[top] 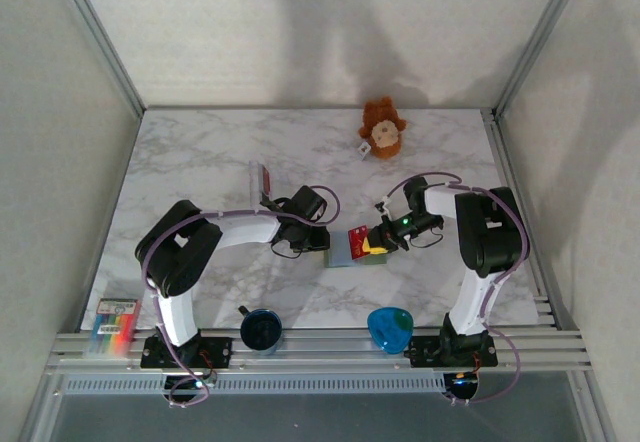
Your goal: Put the credit cards into the card holder
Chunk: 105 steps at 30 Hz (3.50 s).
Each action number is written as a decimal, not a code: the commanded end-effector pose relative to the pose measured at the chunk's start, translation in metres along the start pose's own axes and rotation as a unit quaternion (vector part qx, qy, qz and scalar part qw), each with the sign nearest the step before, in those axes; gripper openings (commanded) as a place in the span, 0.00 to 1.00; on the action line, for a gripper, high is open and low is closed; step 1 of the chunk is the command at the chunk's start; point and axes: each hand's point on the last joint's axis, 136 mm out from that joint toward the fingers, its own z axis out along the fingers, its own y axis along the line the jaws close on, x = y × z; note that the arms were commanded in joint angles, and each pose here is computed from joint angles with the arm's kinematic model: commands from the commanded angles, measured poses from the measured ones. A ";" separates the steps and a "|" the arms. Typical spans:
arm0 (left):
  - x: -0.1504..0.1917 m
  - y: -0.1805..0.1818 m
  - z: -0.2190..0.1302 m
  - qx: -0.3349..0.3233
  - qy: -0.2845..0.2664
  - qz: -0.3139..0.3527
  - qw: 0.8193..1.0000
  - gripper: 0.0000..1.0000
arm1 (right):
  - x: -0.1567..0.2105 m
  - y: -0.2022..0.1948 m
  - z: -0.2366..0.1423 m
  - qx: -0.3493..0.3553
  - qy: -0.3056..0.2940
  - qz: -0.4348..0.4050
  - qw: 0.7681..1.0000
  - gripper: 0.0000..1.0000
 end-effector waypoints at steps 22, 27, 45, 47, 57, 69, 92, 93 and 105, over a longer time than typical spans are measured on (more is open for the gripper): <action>-0.008 0.057 0.012 -0.094 -0.014 -0.014 0.995 0.09 | 0.008 -0.002 0.001 0.011 -0.024 0.000 1.000 0.00; -0.006 0.057 0.015 -0.091 -0.009 -0.016 0.996 0.08 | 0.011 -0.005 0.003 0.011 -0.025 0.006 1.000 0.00; 0.001 0.055 0.017 -0.068 -0.006 -0.025 0.997 0.08 | 0.010 0.008 0.022 -0.035 -0.057 0.014 0.998 0.00; 0.000 0.055 0.016 -0.069 -0.009 -0.024 0.997 0.09 | 0.009 0.006 0.022 -0.029 -0.061 0.016 0.998 0.00; 0.003 0.061 0.016 -0.083 -0.005 -0.020 0.996 0.08 | 0.005 0.002 0.022 -0.021 -0.075 0.021 0.997 0.00; 0.001 0.059 0.016 -0.076 -0.011 -0.024 0.997 0.08 | 0.008 0.004 0.031 -0.023 -0.059 0.027 0.998 0.12; 0.011 0.054 0.023 -0.054 0.012 -0.011 0.998 0.05 | 0.013 -0.002 0.025 0.062 -0.061 0.030 0.996 0.09; 0.011 0.054 0.024 -0.056 0.014 -0.011 0.998 0.05 | 0.013 -0.002 0.027 0.061 -0.061 0.029 0.996 0.08; 0.009 0.052 0.022 -0.054 0.009 -0.014 0.998 0.05 | 0.004 0.013 0.044 0.057 -0.041 0.009 0.997 0.00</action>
